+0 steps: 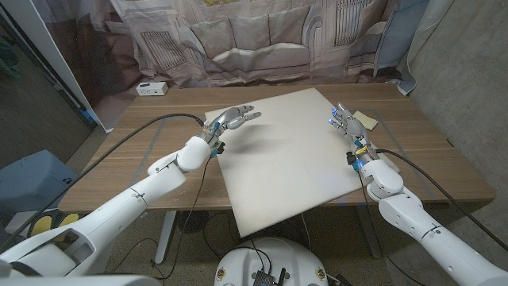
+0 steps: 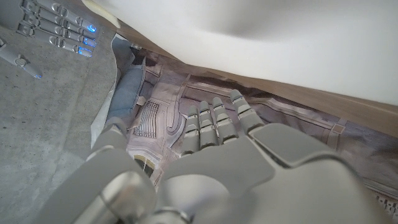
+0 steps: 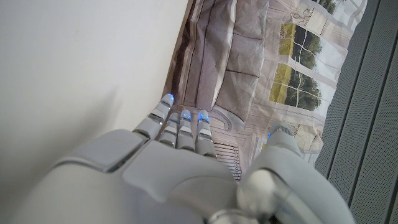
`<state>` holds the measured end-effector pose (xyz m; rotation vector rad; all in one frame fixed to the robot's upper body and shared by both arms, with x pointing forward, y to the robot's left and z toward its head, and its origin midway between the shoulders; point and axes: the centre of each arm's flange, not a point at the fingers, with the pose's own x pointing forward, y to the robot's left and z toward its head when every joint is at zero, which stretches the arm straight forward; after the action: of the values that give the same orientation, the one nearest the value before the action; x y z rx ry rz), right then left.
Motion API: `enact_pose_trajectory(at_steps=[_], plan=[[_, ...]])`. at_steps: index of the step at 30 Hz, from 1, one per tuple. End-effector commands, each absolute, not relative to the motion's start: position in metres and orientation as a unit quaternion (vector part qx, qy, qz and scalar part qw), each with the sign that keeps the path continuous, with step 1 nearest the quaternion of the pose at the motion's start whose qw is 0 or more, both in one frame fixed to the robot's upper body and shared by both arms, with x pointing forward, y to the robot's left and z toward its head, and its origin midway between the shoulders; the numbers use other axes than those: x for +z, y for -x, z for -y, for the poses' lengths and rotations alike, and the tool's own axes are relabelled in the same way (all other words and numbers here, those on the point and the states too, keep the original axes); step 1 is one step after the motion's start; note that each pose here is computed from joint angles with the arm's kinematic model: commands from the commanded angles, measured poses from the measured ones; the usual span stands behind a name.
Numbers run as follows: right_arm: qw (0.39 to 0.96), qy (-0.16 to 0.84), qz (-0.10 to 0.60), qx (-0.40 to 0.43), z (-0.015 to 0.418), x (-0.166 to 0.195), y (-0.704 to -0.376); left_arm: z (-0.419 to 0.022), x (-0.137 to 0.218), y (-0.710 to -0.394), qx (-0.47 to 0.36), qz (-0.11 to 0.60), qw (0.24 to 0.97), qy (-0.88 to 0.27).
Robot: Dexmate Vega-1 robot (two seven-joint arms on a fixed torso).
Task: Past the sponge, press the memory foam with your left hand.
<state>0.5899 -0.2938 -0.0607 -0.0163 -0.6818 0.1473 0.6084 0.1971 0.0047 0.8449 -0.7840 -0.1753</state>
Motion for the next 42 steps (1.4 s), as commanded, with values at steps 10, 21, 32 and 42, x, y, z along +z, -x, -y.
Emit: enact_pose_trajectory(at_steps=[10,21,32,42], plan=[[0.939,0.012,0.337,0.075,0.292,-0.058,-0.590,-0.219,0.006,-0.616,-0.148,0.374,0.874,-0.272],[0.937,0.017,0.341,0.080,0.292,-0.054,-0.590,-0.230,0.002,-0.617,-0.171,0.384,0.885,-0.199],[0.938,0.022,0.337,0.082,0.294,-0.051,-0.587,-0.240,0.000,-0.620,-0.203,0.376,0.897,-0.113],[0.937,0.022,0.338,0.082,0.300,-0.046,-0.588,-0.242,-0.006,-0.624,-0.215,0.364,0.904,-0.066]])
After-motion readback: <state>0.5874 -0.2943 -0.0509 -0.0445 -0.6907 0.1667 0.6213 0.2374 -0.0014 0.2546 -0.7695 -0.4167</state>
